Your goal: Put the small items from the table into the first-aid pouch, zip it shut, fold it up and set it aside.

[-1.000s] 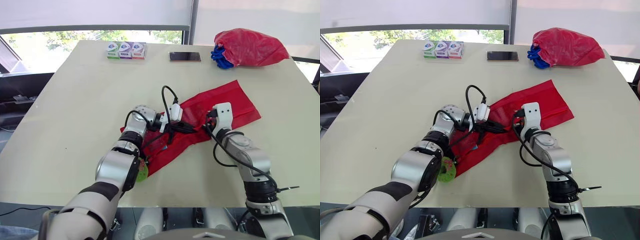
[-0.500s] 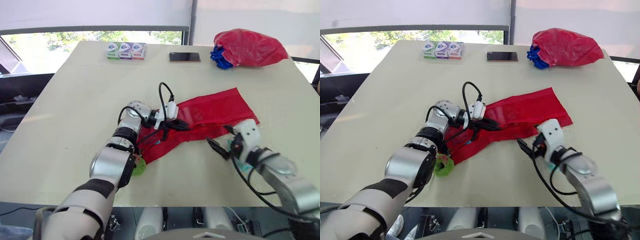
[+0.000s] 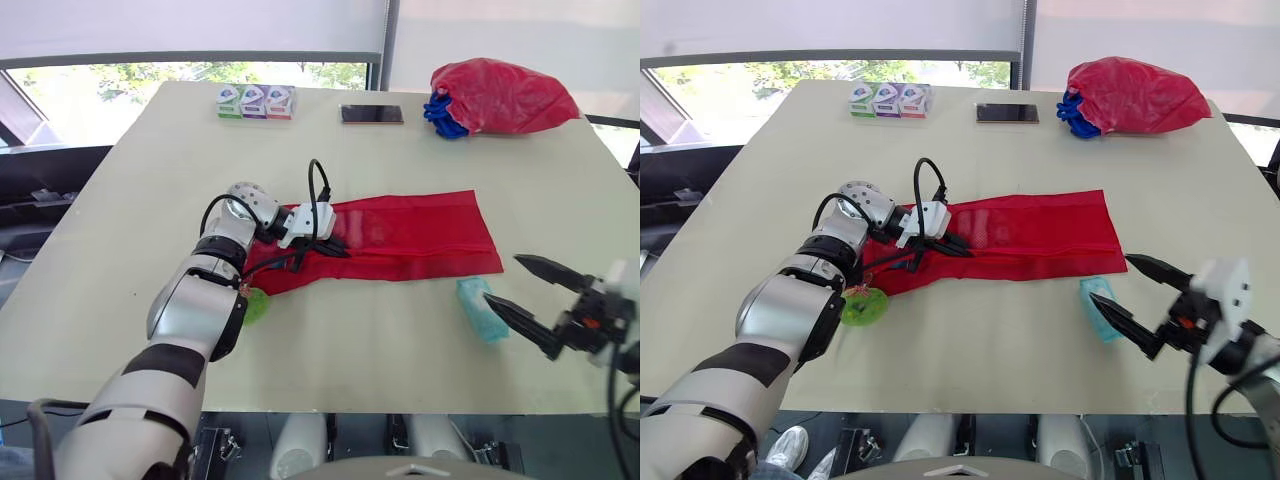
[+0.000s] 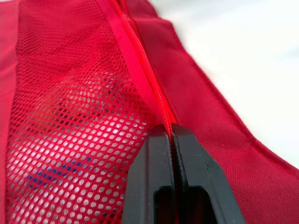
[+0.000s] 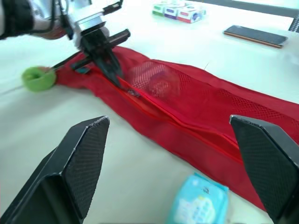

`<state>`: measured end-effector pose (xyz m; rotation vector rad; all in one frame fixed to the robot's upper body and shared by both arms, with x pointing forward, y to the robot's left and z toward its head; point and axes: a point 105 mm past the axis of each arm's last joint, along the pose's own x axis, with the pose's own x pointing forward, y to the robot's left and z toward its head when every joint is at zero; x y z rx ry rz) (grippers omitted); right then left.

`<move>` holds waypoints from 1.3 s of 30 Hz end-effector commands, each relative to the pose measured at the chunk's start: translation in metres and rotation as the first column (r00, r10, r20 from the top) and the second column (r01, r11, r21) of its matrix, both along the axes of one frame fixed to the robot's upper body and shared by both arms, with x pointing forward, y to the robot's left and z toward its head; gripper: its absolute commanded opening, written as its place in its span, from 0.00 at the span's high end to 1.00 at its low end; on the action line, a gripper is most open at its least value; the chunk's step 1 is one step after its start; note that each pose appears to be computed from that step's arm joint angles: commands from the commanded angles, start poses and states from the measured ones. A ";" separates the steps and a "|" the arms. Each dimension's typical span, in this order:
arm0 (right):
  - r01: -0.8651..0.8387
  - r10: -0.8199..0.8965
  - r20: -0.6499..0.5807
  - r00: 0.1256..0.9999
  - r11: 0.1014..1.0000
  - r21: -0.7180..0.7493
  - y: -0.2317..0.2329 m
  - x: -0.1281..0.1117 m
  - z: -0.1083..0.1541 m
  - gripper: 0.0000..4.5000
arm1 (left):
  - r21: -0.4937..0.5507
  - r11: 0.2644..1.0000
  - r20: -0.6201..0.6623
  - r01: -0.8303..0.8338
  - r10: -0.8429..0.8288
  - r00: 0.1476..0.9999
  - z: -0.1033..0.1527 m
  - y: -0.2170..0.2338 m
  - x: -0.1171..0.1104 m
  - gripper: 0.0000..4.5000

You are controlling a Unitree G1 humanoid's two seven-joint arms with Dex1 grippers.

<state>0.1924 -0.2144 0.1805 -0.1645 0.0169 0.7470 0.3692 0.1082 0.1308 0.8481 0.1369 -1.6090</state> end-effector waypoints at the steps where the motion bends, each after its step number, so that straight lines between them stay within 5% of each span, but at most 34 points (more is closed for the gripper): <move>1: -0.009 0.011 0.069 0.998 0.999 -0.030 -0.009 -0.012 0.020 0.00 | -0.026 1.000 0.007 -0.008 0.008 1.000 0.017 0.000 0.004 0.87; 4: -0.009 0.011 0.058 0.998 0.999 -0.044 -0.014 -0.020 0.023 0.00 | -0.034 0.999 -0.042 -0.029 0.027 0.999 0.017 0.000 0.005 0.60; 10: -0.014 0.018 0.067 0.998 0.998 -0.053 -0.009 -0.028 0.032 0.00 | -0.237 0.971 -0.041 -0.023 0.013 0.999 0.037 -0.019 0.006 0.02; 24: 0.008 -0.005 0.094 0.996 0.999 -0.032 0.001 -0.027 0.039 0.00 | -0.424 0.901 0.042 -0.093 0.122 0.992 0.024 -0.110 0.005 0.01; 39: 0.203 -0.197 0.062 0.978 0.973 -0.107 -0.019 -0.039 0.028 0.00 | -0.363 0.901 0.000 -0.239 0.256 0.967 -0.015 -0.164 0.003 0.01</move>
